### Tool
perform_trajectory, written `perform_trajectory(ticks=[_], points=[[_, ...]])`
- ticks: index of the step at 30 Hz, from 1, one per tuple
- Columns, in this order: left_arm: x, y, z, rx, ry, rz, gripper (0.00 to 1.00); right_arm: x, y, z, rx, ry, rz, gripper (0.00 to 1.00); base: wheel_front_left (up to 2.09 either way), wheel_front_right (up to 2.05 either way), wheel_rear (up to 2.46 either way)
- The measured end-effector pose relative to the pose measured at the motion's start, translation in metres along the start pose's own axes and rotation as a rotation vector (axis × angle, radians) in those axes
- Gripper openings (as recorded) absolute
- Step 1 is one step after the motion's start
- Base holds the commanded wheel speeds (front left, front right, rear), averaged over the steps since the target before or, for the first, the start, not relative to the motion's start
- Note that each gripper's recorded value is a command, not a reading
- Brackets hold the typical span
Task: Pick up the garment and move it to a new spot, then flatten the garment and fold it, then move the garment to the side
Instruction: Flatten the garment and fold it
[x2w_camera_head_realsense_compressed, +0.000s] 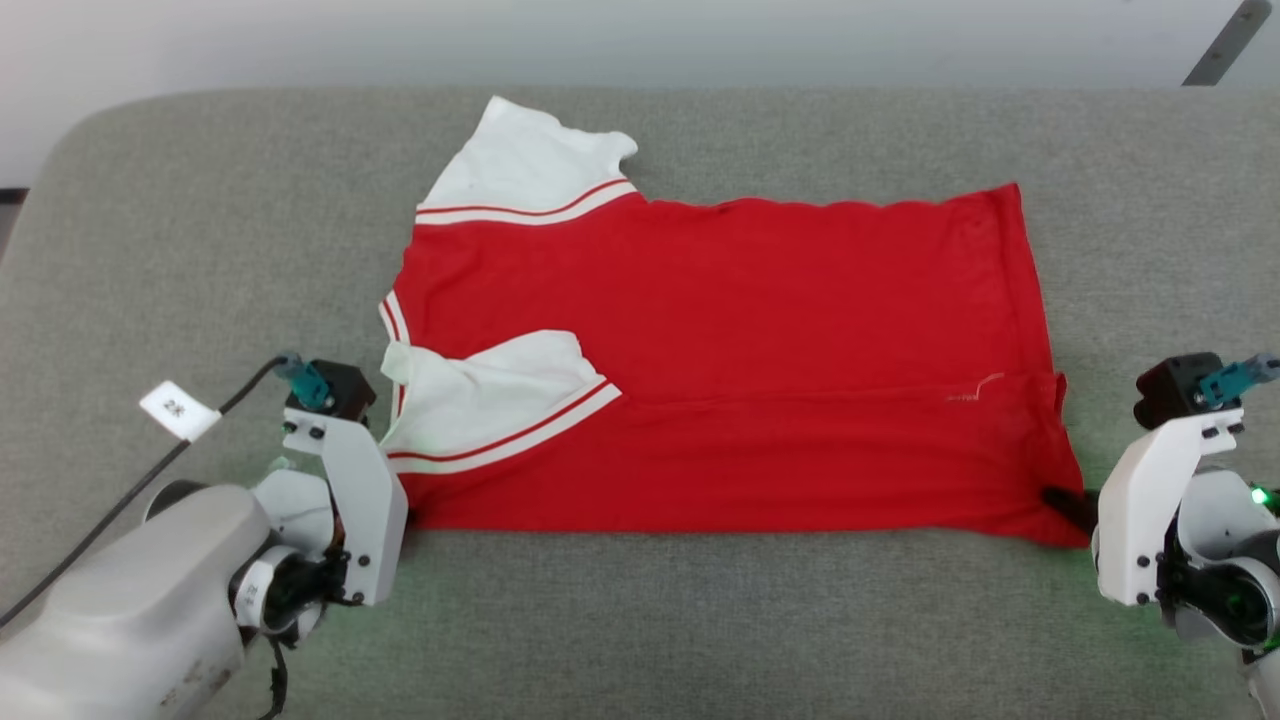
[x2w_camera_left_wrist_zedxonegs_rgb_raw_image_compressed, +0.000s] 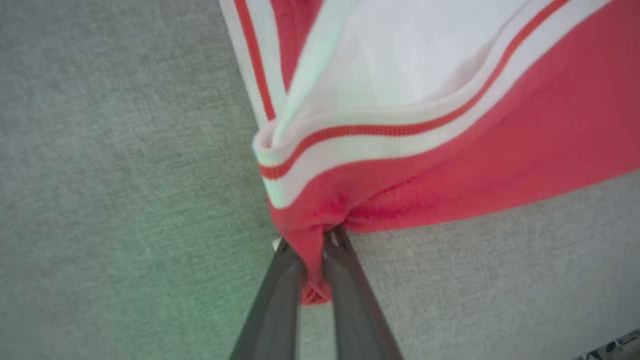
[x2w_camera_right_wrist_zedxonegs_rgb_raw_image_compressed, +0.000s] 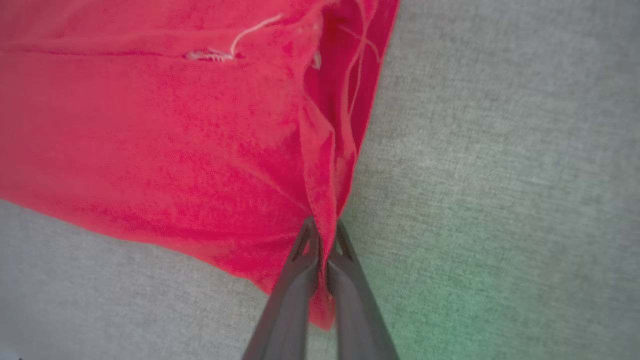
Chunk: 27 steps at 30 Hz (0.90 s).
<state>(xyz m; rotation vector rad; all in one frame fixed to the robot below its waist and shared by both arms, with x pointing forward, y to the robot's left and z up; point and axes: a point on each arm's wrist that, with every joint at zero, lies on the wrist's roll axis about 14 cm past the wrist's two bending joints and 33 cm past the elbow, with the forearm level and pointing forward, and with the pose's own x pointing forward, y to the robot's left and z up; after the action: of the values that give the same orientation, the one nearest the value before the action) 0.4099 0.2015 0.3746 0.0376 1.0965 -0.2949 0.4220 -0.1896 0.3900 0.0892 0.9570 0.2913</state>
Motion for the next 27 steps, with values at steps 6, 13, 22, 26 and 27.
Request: perform_trajectory(ticks=[6,13,22,26,27], points=[[-0.016,-0.004,-0.004,0.007,0.015,0.004,0.00,-0.016,-0.001,-0.006,-0.025,0.021,0.001,0.00,0.00,0.00,0.00],[-0.037,-0.011,-0.017,0.027,0.050,0.017,0.00,-0.033,0.001,-0.013,-0.062,0.051,0.004,0.00,0.00,0.00,0.00],[-0.046,-0.015,-0.031,0.016,0.065,0.020,0.00,-0.041,0.004,-0.027,-0.052,0.078,0.014,0.00,0.00,0.00,0.00],[-0.043,-0.015,-0.034,0.007,0.069,0.024,0.14,-0.040,0.006,-0.030,-0.043,0.082,0.015,0.00,0.00,0.00,0.00],[-0.041,-0.015,-0.035,0.005,0.068,0.023,0.19,-0.039,0.006,-0.031,-0.043,0.081,0.013,0.05,0.00,0.00,0.00]])
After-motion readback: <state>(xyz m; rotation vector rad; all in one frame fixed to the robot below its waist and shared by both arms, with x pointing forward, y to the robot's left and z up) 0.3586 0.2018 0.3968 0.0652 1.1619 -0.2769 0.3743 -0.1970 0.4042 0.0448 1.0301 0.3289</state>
